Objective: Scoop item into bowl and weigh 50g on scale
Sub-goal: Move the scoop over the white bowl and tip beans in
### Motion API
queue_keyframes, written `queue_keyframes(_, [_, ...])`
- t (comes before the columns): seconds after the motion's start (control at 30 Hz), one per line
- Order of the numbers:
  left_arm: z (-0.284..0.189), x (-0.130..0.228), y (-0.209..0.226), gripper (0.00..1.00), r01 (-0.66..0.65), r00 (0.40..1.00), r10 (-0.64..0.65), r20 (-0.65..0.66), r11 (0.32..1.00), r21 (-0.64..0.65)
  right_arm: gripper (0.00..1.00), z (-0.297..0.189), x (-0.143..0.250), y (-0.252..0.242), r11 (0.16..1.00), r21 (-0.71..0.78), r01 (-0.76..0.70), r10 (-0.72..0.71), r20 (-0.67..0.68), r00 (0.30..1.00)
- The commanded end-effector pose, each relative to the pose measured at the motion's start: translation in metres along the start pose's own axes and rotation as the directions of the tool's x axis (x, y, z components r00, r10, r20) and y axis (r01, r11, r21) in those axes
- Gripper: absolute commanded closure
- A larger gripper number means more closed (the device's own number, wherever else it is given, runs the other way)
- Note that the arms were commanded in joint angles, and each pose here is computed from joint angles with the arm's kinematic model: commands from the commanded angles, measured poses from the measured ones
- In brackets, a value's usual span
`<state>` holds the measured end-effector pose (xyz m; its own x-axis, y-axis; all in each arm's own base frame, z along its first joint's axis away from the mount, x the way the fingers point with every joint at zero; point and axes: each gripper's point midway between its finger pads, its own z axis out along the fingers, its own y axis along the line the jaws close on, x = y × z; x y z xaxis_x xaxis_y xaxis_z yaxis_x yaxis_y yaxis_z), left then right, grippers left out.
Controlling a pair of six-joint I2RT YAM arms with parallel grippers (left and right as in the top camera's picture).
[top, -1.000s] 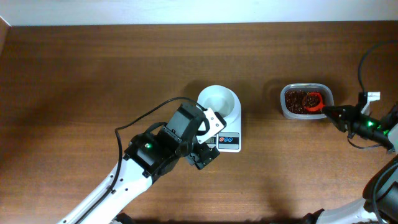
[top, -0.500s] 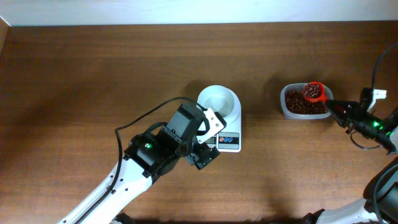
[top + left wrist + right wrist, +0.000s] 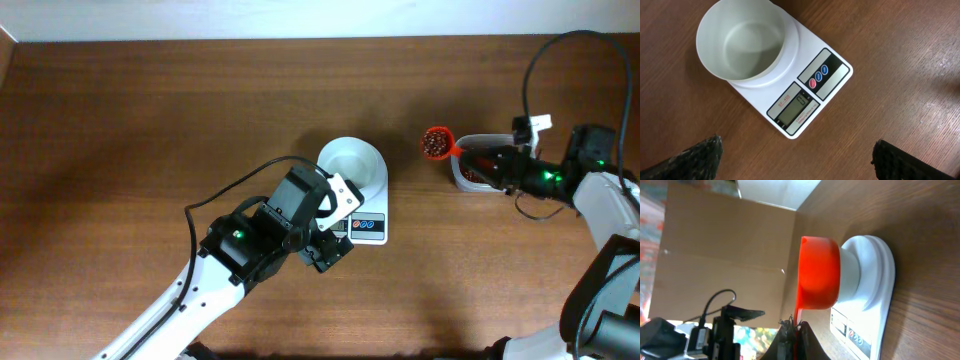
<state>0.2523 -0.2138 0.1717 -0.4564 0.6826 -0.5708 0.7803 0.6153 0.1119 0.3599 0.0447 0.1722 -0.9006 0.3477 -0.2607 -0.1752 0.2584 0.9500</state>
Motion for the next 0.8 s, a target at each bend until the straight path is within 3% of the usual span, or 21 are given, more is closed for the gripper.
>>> queue_keyframes(0.0, [-0.003,-0.001,-0.001,0.01,0.018,1.0,-0.018,0.013,1.0,0.009,0.96,0.021,0.006,0.018,0.999,-0.033,0.008,-0.01,-0.057,0.998])
queue_keyframes(0.4, [-0.003,-0.001,-0.001,0.01,0.018,1.0,-0.018,0.012,1.0,0.009,0.96,0.107,0.04,0.031,0.995,0.021,0.097,-0.09,-0.234,0.968])
queue_keyframes(0.77, [-0.003,-0.001,-0.001,0.01,0.037,0.999,-0.037,0.011,0.999,0.009,0.96,0.109,0.033,0.027,0.987,0.044,0.153,-0.141,-0.213,0.967])
